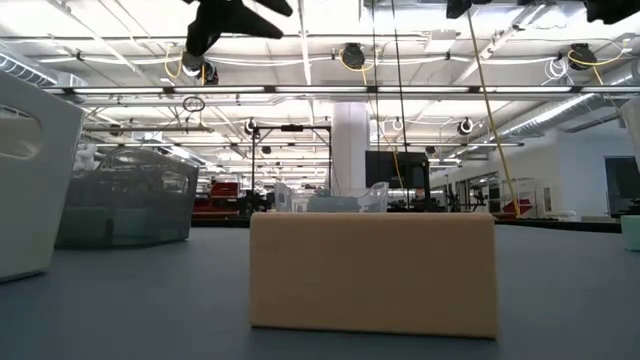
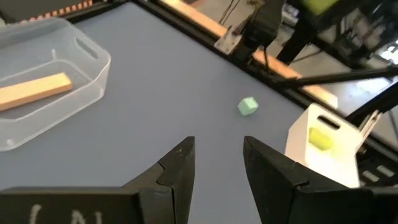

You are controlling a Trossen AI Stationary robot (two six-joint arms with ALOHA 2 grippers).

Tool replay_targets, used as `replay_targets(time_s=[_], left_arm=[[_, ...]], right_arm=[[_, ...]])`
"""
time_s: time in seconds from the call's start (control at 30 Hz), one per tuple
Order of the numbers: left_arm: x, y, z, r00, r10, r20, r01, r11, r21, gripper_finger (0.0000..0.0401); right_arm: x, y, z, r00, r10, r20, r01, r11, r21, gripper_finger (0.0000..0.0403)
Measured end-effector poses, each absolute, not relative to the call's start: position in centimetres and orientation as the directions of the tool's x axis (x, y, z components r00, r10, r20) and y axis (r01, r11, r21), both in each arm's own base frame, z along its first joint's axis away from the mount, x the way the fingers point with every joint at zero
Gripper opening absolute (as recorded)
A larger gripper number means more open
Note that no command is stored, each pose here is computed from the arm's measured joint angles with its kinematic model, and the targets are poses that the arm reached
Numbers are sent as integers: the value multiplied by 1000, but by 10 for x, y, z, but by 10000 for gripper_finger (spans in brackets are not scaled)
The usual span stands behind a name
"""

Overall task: Sort & place blocks by color
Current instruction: Put the top green blocks into the white bin

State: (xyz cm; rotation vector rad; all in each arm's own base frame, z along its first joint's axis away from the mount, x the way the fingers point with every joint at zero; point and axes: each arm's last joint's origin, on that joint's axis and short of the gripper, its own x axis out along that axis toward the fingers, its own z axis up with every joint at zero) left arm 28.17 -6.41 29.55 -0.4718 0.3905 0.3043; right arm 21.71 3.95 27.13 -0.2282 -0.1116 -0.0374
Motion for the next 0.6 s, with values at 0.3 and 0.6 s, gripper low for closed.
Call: replay_targets(time_s=[0.3, 0.6], left_arm=[[282, -64, 296, 886, 191, -422, -366, 846, -388, 136], [282, -64, 296, 885, 190, -424, -362, 854, -373, 136]], right_arm=[[214, 50, 243, 968, 175, -179, -149, 977, 150, 20], [192, 93, 223, 783, 489, -384, -210, 790, 577, 21]])
